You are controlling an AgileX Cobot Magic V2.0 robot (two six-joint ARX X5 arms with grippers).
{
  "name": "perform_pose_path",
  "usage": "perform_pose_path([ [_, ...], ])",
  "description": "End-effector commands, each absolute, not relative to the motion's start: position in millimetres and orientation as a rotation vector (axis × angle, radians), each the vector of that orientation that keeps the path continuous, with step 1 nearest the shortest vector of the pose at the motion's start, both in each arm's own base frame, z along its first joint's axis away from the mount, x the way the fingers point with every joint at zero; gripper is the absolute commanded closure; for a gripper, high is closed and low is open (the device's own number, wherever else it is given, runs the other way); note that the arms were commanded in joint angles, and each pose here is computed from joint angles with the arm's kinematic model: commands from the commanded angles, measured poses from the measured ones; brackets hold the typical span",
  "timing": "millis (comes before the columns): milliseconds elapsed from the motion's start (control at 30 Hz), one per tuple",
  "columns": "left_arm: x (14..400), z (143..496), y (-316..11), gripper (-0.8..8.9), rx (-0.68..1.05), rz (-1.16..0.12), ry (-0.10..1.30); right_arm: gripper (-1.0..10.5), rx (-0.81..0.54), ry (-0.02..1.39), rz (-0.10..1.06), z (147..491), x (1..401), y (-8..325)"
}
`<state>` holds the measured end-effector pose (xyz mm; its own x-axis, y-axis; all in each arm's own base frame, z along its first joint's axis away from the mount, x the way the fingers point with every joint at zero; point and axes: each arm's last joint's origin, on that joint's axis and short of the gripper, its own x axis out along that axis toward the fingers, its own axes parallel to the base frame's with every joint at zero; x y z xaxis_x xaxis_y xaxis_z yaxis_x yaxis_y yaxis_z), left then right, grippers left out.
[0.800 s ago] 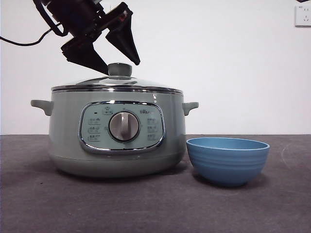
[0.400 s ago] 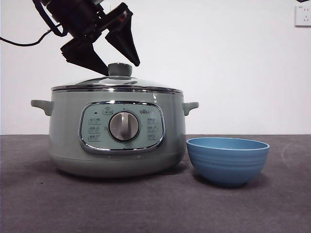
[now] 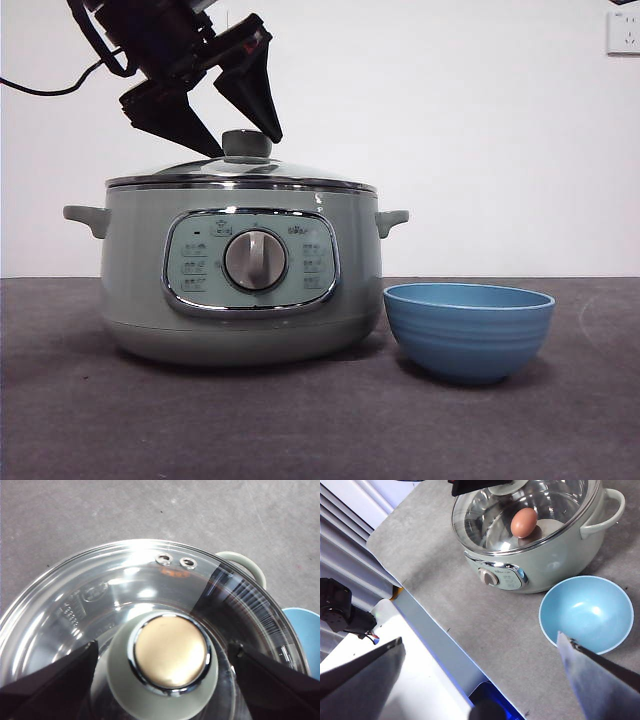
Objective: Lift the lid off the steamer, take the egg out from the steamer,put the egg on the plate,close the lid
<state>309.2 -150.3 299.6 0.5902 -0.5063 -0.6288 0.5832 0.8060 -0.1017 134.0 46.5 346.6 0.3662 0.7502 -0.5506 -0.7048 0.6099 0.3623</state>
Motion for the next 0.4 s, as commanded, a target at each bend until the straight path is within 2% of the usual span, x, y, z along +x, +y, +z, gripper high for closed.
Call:
perform_pose_path([
  [33, 309.4, 296.9, -152.8, 3.78, 0.125, -0.640, 0.701, 4.1, 0.069, 0.738, 0.938, 347.7, 134.2, 46.8],
  [100, 308.4, 296.9, -154.8, 3.93, 0.127, -0.646, 0.700, 4.1, 0.069, 0.738, 0.938, 347.7, 134.2, 46.8],
  [200, 308.2, 297.0, -155.6, 4.84, 0.127, -0.649, 0.698, 4.1, 0.069, 0.739, 0.938, 347.7, 134.2, 46.8],
  [367, 308.0, 296.8, -155.5, 5.19, 0.127, -0.649, 0.701, 4.1, 0.069, 0.738, 0.938, 347.8, 134.0, 46.8],
  [400, 308.0, 296.8, -155.5, 5.65, 0.127, -0.648, 0.702, 4.1, 0.069, 0.738, 0.938, 347.8, 134.0, 46.8],
])
